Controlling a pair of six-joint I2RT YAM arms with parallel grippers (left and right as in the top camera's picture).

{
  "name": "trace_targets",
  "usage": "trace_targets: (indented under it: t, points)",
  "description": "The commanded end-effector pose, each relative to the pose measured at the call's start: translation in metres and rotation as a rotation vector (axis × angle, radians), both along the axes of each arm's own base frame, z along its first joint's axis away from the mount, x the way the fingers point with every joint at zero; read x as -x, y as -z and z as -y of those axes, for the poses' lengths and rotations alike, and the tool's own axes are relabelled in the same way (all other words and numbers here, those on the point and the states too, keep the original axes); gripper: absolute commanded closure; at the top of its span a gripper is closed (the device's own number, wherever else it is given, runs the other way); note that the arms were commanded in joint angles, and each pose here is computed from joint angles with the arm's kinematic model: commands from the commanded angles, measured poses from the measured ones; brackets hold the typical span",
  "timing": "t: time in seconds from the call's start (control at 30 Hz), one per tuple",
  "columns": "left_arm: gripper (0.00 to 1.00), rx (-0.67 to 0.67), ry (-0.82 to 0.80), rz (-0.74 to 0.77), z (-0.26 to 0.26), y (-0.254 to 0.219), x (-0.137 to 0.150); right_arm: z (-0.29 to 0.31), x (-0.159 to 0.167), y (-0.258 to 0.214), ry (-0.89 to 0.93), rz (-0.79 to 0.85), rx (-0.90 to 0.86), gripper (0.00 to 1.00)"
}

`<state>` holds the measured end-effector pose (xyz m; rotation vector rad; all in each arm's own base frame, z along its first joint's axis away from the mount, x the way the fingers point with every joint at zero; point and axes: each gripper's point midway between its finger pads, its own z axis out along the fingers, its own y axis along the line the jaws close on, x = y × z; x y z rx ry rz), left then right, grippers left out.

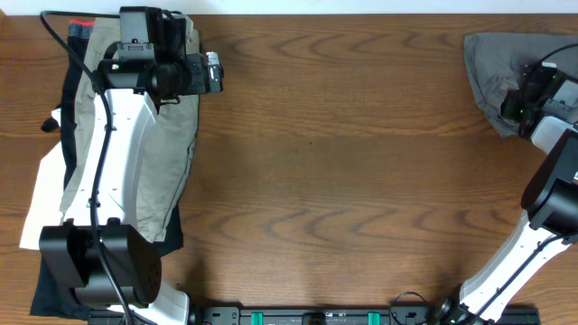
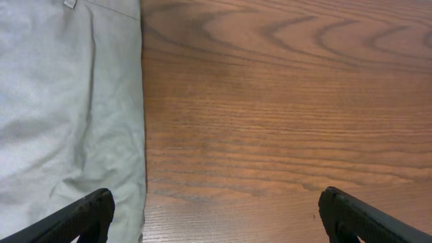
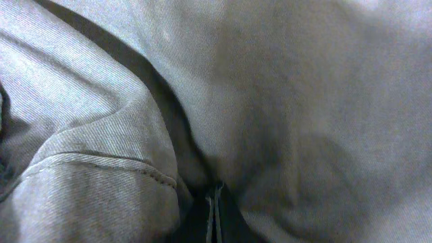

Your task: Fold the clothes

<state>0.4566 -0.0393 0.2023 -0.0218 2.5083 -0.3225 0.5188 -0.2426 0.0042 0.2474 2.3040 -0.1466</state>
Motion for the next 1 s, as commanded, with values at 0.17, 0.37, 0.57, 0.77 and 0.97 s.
trace_targets:
  t: [0.17,0.37,0.57,0.77,0.97]
  points:
    - [0.02,-0.007,-0.008,-0.002,-0.003,0.004,-0.002,-0.043,0.006,0.046,-0.096,-0.070,-0.133,0.99]
    - [0.02,-0.007,-0.009,0.001,-0.003,0.004,-0.003,-0.056,0.000,0.045,-0.112,-0.067,-0.139,0.99]
    - [0.02,-0.007,-0.008,0.008,-0.003,0.003,-0.004,-0.057,-0.003,0.041,-0.102,-0.054,-0.158,0.99]
    - [0.02,-0.007,-0.008,0.012,-0.003,0.002,-0.005,-0.057,-0.003,0.040,-0.102,-0.052,-0.156,0.99]
    - [0.02,-0.007,-0.008,0.019,-0.003,0.001,-0.006,-0.035,-0.012,-0.002,-0.027,0.034,-0.122,0.96]
